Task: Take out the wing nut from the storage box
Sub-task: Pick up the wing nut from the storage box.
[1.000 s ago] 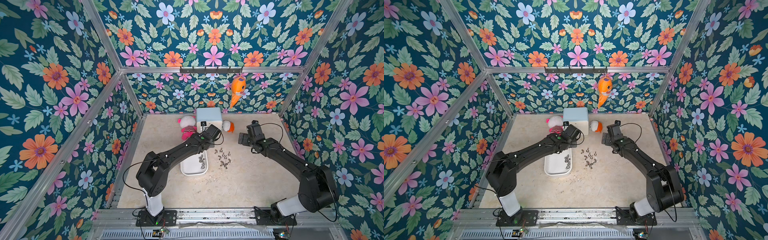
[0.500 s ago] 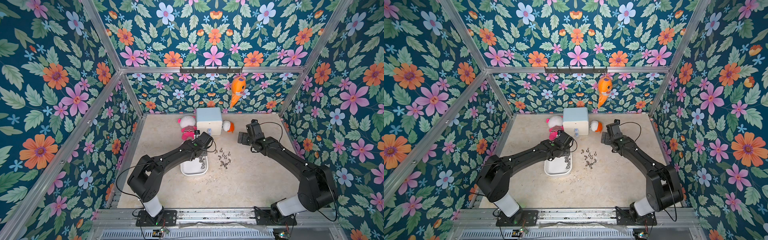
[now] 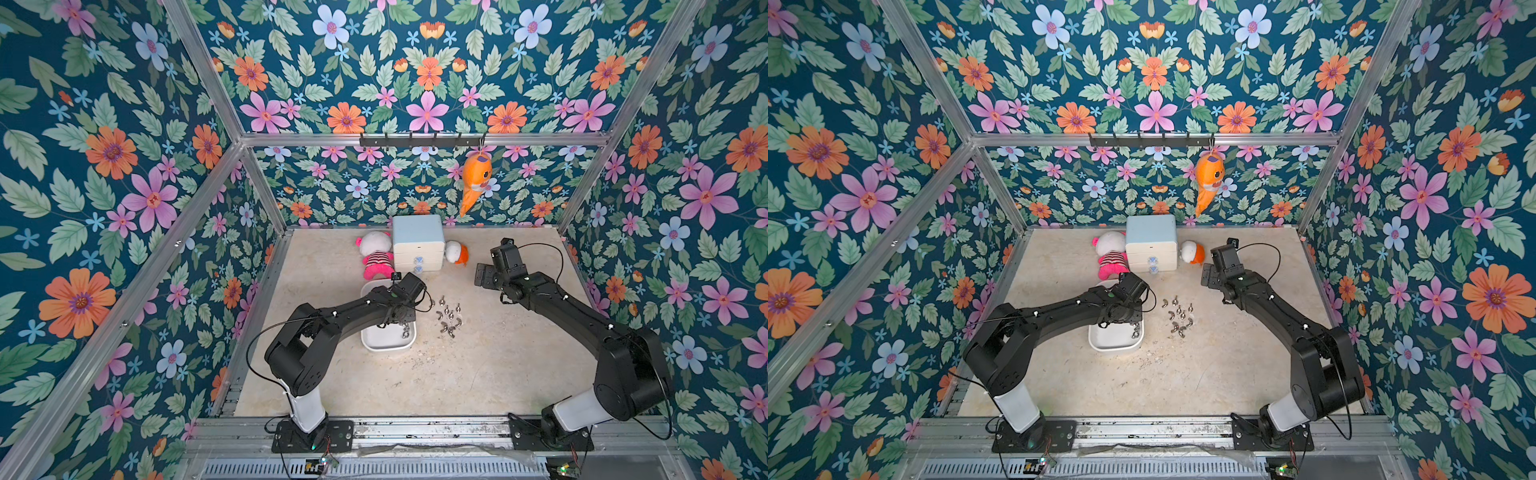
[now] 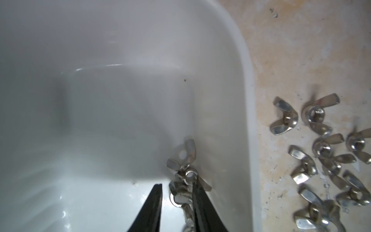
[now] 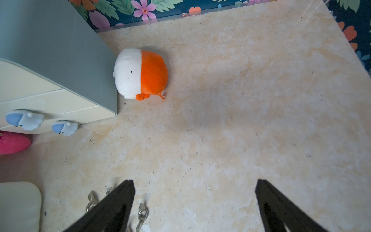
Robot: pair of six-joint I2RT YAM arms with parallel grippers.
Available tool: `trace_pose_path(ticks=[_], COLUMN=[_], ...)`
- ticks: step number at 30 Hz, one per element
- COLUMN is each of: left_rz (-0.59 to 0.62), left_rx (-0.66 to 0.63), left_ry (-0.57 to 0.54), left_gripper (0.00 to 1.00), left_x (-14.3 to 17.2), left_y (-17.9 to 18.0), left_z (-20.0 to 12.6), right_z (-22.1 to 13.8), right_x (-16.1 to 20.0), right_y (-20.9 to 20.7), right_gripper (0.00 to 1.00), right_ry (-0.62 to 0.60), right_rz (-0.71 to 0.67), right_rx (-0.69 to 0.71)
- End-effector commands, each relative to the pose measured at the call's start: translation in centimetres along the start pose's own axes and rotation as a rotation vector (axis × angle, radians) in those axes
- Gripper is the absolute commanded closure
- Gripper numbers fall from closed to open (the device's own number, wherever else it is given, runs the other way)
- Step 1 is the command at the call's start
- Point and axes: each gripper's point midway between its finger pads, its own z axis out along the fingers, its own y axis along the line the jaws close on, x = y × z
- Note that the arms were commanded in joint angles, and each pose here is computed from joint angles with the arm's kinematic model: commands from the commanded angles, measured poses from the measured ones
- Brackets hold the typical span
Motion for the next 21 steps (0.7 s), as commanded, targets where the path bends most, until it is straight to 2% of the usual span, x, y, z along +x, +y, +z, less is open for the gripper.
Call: trace_pose_path(ticks=[1, 21], left_rz=[-0.014, -0.031], left_rx=[-0.024, -0.065], left_ry=[-0.006, -0.007], left_gripper=[0.68, 0.75], left_x=[0.2, 0.5], left_y=[0.6, 0.6], left_z=[0.0, 1.3], right_z=[-0.1, -0.1], right_x=[-0.5, -0.3], right_y=[0.1, 0.1], right_gripper=[0.01, 0.01], right_ry=[-0.013, -0.011], right_rz=[-0.007, -0.007], right_rx=[0.002, 0.005])
